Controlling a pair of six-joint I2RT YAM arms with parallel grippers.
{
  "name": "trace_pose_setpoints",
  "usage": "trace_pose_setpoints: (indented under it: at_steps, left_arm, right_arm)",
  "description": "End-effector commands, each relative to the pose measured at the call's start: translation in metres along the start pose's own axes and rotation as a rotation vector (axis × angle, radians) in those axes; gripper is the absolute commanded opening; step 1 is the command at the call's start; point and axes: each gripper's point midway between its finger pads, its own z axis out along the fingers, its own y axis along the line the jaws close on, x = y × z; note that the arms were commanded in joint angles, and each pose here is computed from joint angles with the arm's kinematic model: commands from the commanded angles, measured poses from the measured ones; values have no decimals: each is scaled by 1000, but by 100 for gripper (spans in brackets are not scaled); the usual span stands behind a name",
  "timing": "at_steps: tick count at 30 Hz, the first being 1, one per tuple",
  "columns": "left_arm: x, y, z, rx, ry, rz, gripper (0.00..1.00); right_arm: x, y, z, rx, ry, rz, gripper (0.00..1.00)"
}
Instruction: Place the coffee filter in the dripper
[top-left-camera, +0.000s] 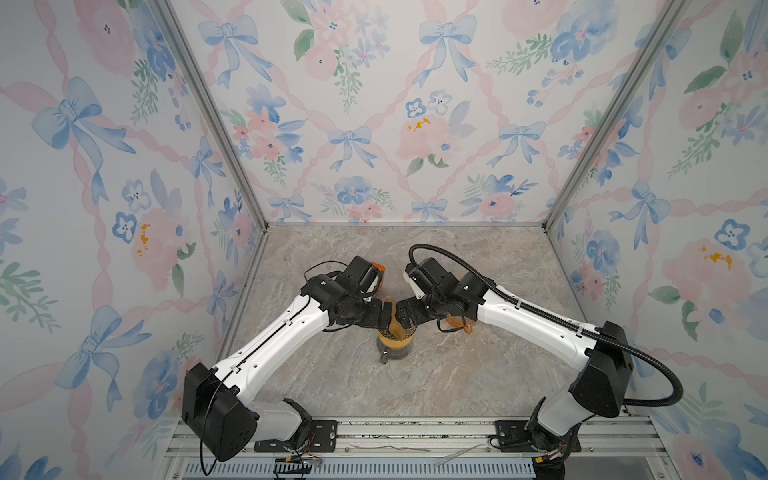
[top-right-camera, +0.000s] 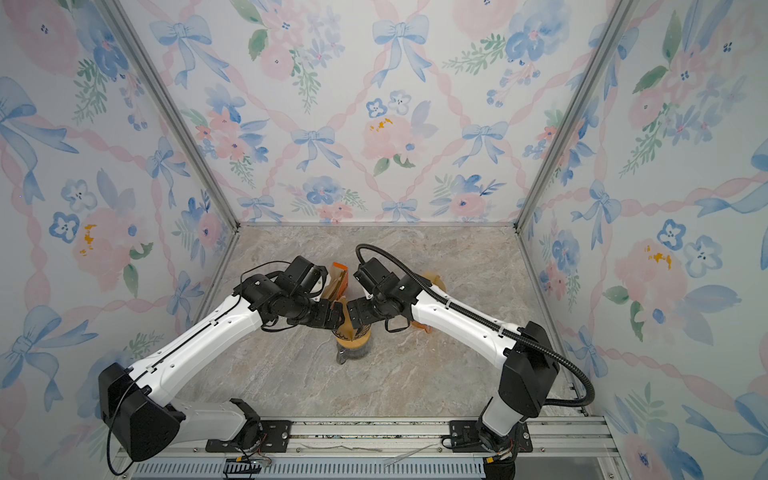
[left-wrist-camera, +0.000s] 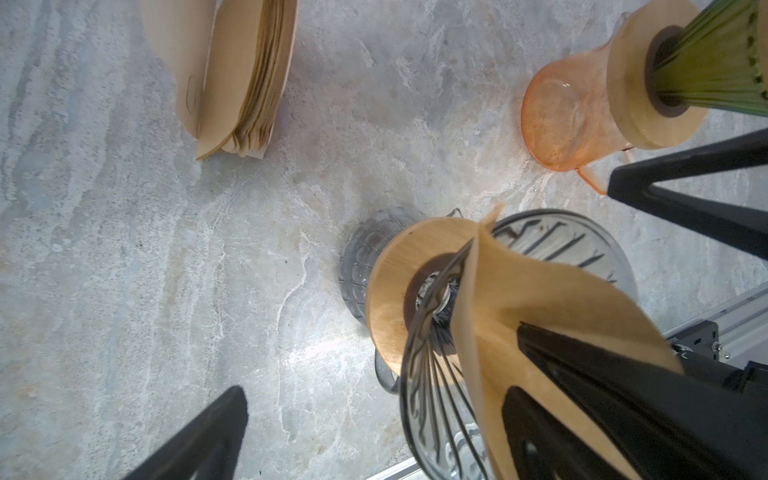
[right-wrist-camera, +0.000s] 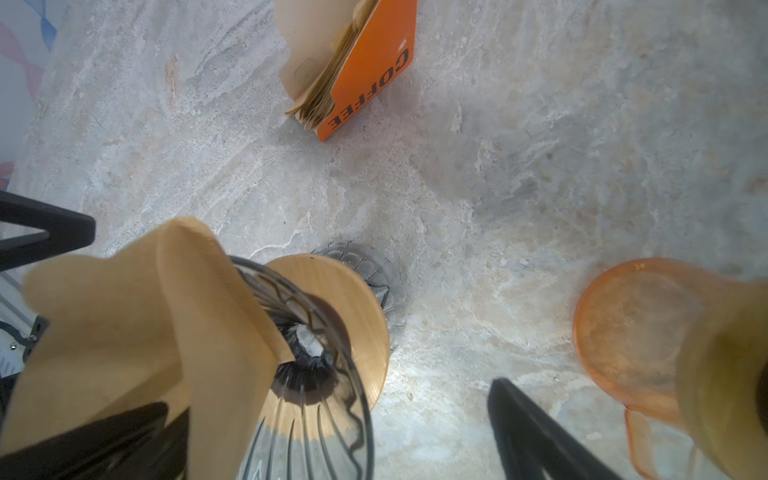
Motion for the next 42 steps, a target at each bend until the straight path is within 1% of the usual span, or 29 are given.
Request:
trace_pose_setpoints:
  at_steps: [1, 7, 23, 42]
  left_arm:
    - [2, 4, 8, -23, 6, -18, 98]
    - [4, 12, 13, -56, 9, -21, 98]
    - [6, 16, 25, -27, 16, -42, 98]
    - [10, 27, 31, -49, 30, -62, 98]
  right_arm:
    - [8, -7, 3, 48, 28, 7, 96]
    - [13, -18, 9, 71, 43, 38, 96]
    - [18, -39, 12, 146, 47, 77, 96]
    - [25, -37, 19, 120, 71, 72, 96]
